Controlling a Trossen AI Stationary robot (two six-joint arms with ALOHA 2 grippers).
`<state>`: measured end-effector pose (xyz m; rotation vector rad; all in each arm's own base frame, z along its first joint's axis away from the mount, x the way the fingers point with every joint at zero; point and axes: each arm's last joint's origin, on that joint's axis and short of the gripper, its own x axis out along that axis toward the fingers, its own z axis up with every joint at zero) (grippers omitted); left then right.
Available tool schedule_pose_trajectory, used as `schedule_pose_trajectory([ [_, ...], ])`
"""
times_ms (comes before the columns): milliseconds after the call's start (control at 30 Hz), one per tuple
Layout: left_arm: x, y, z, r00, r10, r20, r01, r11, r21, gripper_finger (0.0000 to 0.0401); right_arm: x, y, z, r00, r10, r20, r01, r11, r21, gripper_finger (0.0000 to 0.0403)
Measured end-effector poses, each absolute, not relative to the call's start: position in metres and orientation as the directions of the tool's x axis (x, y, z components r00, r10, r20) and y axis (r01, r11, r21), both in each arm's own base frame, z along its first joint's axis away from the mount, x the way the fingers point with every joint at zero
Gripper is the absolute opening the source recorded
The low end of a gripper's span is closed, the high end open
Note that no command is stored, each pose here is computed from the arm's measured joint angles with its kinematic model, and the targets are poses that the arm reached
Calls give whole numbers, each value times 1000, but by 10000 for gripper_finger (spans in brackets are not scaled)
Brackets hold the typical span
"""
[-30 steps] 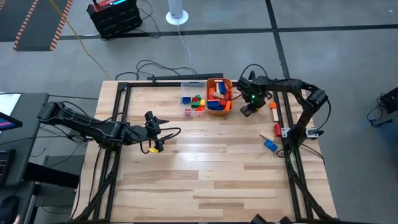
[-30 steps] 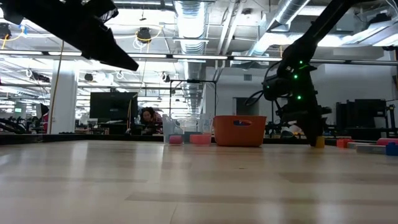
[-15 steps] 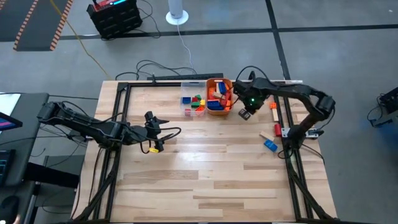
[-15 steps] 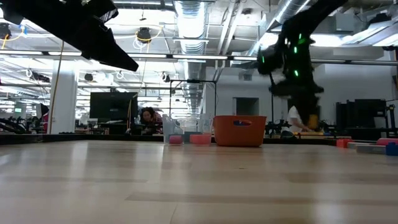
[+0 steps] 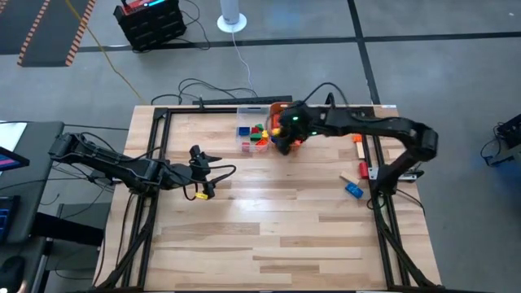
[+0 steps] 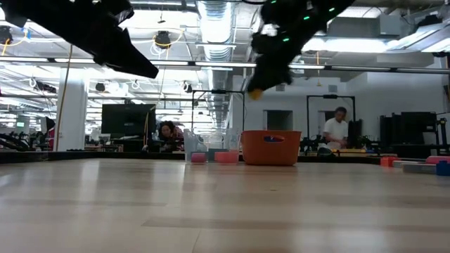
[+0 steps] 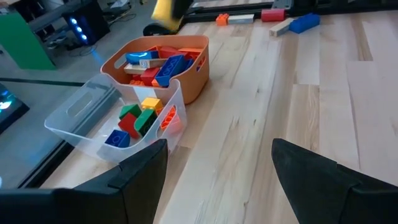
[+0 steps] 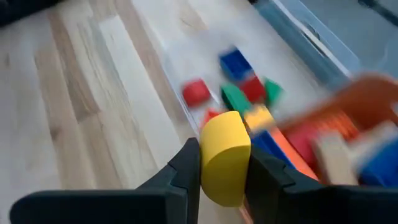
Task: Sort blocks by size
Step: Put the yellow half-circle block into the clear bin, then put the orange square game piece into the clear bin
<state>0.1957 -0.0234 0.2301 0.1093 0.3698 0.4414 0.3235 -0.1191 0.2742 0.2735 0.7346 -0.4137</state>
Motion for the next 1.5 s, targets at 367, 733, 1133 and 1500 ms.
schedule_pose_trajectory([
  [367,196,-24,232,845,435,-312,-393,900,191,280,407,-145,239,629,-244,-738,342,940,-20,156],
  [733,196,-24,231,844,433,-317,-391,901,188,280,365,-135,280,323,-196,-926,346,935,-78,253],
  [1133,194,-27,227,837,421,-350,-389,907,160,280,243,-130,259,-136,-128,-982,661,727,-186,255],
  [1500,196,-28,233,859,415,-300,-379,909,175,280,198,-168,198,-415,-35,-909,639,700,-319,256],
])
